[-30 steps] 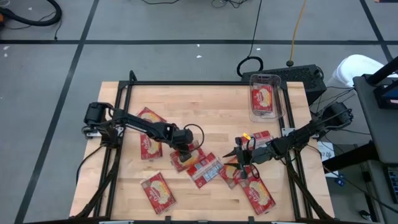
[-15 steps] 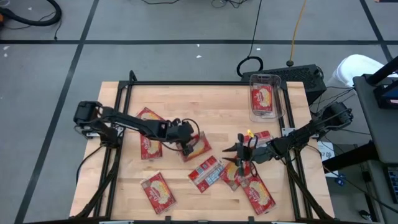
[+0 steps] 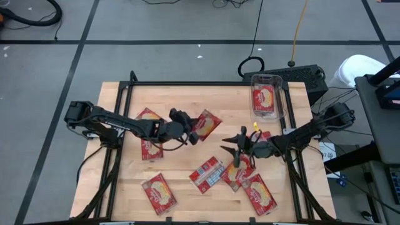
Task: Sort popcorn bags into baskets
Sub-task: Put the red popcorn bag into the transparent bin
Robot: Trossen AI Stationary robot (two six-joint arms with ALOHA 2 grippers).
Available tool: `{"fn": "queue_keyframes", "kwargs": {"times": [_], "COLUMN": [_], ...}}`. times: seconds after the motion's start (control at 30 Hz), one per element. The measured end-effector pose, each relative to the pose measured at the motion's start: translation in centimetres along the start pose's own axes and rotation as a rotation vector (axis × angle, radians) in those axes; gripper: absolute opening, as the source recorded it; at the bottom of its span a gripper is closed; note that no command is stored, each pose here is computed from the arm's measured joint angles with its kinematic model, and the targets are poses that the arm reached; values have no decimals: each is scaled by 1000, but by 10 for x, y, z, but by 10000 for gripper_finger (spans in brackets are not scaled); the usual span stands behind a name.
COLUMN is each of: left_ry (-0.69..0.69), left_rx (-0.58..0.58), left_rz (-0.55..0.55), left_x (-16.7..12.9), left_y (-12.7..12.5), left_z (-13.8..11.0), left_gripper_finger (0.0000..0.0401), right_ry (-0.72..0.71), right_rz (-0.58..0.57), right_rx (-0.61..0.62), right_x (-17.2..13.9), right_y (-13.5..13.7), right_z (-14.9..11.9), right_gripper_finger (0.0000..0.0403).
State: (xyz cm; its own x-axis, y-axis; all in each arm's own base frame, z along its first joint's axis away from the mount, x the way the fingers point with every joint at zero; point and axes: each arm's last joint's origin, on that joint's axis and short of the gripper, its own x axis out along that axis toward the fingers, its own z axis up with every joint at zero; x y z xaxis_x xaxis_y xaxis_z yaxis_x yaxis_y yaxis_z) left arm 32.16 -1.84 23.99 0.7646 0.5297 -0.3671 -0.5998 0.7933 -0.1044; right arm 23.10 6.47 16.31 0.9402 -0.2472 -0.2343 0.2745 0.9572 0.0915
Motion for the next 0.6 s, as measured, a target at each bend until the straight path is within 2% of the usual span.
{"fn": "queue_keyframes", "kwargs": {"times": [0.3,0.6], "left_ry": [-157,-207], "left_rx": [-25,-38], "left_rz": [-47,-71], "left_x": [-9,-18], "left_y": [-14,-25], "left_z": [13,15], "left_gripper_finger": [1,1], "right_ry": [-60,-196], "right_rz": [-79,41], "right_rx": [10,40], "right_x": [11,15], "right_y": [-19,-27], "right_z": [10,29], "right_gripper_finger": [139,140]}}
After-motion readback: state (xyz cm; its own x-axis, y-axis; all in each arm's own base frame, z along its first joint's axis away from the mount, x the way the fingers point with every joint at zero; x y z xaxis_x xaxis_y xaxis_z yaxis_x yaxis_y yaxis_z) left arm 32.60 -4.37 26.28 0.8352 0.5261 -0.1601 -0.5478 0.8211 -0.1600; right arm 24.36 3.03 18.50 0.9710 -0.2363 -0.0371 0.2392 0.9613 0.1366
